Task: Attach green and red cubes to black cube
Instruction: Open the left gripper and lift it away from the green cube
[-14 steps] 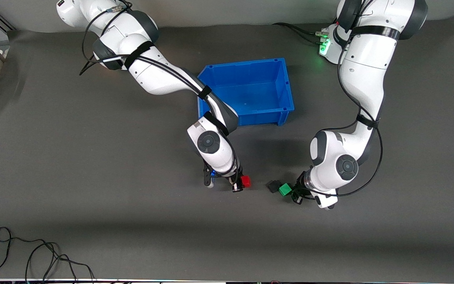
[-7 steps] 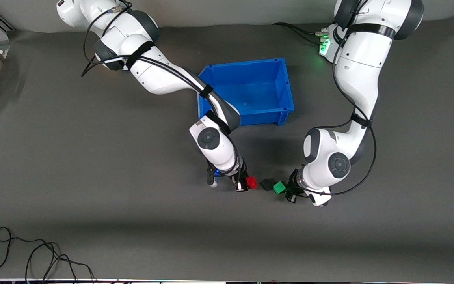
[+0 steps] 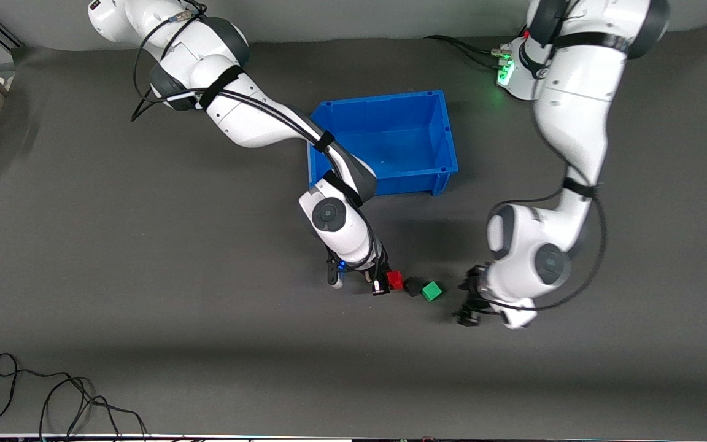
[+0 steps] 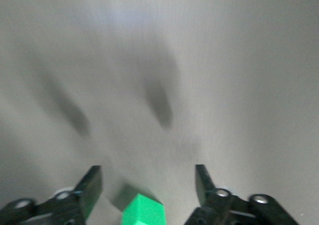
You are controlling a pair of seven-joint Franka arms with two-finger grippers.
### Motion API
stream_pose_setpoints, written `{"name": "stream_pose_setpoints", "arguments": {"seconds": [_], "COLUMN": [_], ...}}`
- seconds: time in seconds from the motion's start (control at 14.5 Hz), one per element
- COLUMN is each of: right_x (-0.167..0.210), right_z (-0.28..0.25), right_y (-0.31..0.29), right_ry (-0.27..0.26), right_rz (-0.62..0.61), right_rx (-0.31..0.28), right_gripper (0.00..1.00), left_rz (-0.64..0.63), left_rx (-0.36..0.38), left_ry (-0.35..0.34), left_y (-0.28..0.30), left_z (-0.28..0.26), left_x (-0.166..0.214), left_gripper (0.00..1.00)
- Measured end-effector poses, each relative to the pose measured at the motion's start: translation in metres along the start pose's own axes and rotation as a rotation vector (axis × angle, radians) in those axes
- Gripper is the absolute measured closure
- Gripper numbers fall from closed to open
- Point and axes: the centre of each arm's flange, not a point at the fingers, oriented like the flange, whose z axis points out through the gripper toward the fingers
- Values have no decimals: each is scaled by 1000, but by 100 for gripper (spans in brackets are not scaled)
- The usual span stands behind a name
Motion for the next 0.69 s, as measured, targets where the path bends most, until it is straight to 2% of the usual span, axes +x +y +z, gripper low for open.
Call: {"name": "stream_pose_setpoints", "arguments": {"seconds": [0.07, 0.28, 0.41, 0.69], "right_x": [1, 4, 9, 11], "right_z": [2, 2, 5, 6], "right_y": [1, -3, -8, -11], "right_ry": [1, -9, -31, -55], "right_rz": [1, 6, 13, 16], "right_rx": [-2, 17, 56, 98], "right_gripper": [60, 60, 60, 60], "left_rz": [30, 155, 243, 427], "left_rx": [20, 73, 103, 166], "left_ry": [-15, -61, -43, -6], "left_y": [-3, -23, -39, -63], "left_z": [-24, -100, -144, -211], "left_x": [24, 88, 119, 134], "left_gripper": [1, 0, 0, 0]}}
